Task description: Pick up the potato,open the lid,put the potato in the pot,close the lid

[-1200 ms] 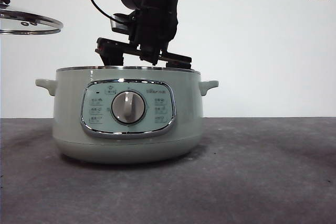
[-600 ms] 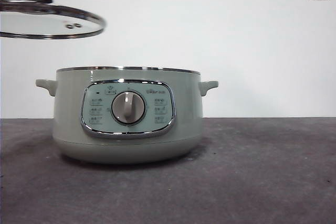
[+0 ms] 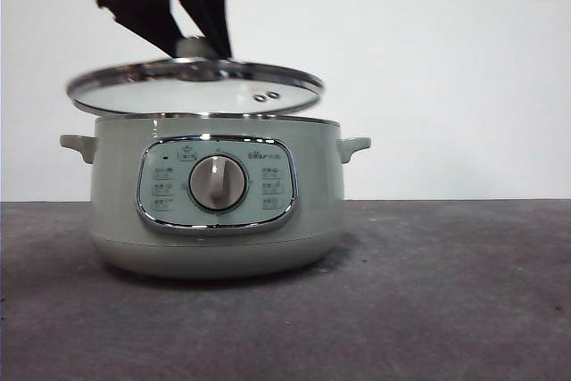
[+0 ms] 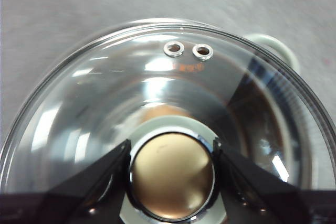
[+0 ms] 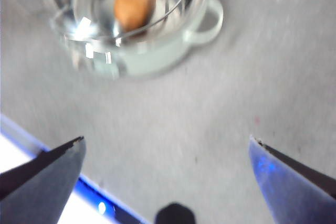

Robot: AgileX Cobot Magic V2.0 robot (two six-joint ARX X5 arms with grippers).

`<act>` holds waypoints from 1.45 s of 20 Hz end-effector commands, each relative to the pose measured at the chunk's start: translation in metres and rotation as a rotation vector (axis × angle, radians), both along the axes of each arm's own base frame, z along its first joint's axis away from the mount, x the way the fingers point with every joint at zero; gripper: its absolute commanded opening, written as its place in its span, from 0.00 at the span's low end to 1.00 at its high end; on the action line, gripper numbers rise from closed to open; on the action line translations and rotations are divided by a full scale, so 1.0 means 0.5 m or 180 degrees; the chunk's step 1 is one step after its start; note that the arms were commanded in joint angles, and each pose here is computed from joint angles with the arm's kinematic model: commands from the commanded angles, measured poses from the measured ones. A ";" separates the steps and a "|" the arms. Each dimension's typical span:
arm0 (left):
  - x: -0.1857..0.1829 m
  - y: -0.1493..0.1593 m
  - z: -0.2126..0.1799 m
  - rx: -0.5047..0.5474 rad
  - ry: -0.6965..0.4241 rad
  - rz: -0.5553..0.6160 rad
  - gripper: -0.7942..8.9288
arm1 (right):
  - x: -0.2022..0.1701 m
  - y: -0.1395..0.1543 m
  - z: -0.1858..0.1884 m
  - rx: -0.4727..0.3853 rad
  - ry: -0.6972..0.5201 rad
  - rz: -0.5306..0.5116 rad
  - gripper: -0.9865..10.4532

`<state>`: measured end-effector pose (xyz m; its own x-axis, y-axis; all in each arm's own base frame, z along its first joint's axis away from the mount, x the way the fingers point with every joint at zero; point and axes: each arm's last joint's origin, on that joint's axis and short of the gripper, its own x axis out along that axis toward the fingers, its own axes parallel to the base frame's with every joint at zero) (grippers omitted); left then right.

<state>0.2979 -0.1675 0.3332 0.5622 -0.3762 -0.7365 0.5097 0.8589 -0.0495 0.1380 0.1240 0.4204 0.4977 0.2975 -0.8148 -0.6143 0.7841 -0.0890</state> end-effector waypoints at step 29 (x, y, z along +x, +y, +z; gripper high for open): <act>0.025 -0.028 -0.040 0.0150 0.0069 0.0056 0.83 | -0.122 -0.110 -0.020 0.0424 -0.0060 -0.0059 0.61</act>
<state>0.3120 -0.1835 0.3147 0.5643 -0.3366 -0.7539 0.5025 0.8645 -0.0099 0.0777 0.0698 0.4144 0.5388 0.4070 -0.7376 -0.6038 0.7971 -0.0012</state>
